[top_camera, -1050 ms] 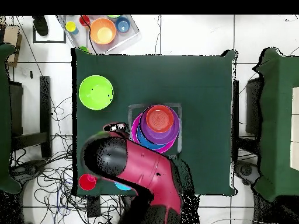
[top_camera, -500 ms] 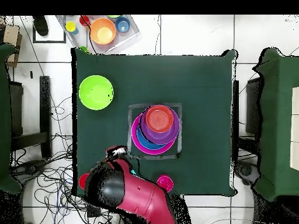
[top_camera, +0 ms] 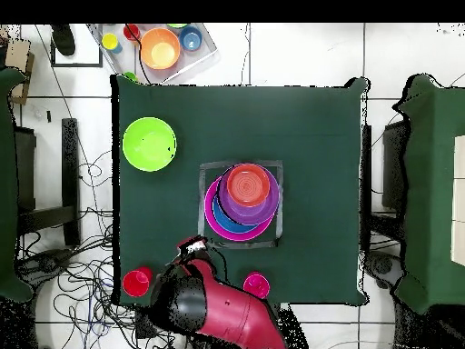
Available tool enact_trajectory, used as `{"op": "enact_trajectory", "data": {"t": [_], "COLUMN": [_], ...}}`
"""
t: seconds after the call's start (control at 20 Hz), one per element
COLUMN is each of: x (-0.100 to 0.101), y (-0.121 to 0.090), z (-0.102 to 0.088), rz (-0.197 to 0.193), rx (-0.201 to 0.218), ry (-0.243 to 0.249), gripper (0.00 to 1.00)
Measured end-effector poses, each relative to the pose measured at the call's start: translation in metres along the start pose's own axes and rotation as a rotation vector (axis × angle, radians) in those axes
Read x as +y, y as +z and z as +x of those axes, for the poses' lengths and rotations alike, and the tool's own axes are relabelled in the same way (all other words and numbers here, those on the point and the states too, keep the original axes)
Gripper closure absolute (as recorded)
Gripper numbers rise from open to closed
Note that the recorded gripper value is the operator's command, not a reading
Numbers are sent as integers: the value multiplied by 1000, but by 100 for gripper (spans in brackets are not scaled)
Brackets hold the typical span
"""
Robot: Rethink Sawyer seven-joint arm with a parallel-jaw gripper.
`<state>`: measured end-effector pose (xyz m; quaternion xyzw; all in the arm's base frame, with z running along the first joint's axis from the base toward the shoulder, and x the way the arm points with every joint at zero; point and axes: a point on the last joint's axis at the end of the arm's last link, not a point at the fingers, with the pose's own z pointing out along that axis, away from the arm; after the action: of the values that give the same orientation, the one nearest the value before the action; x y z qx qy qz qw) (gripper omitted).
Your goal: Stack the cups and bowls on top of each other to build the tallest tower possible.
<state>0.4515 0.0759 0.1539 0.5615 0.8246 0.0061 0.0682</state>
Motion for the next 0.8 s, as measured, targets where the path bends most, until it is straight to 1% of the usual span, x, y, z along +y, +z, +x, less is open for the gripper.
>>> {"op": "enact_trajectory", "data": {"t": [0.2,0.4,0.65,0.8], "x": [-5,-5,-6,-7], "y": [9,13,23,28], "z": [-3,2,29,38], "rz": [0,-2,19,25], "rx": [-1,8,27,31], "ry": [-31,-53,-106,-126], "gripper": [0,0,0,0]}}
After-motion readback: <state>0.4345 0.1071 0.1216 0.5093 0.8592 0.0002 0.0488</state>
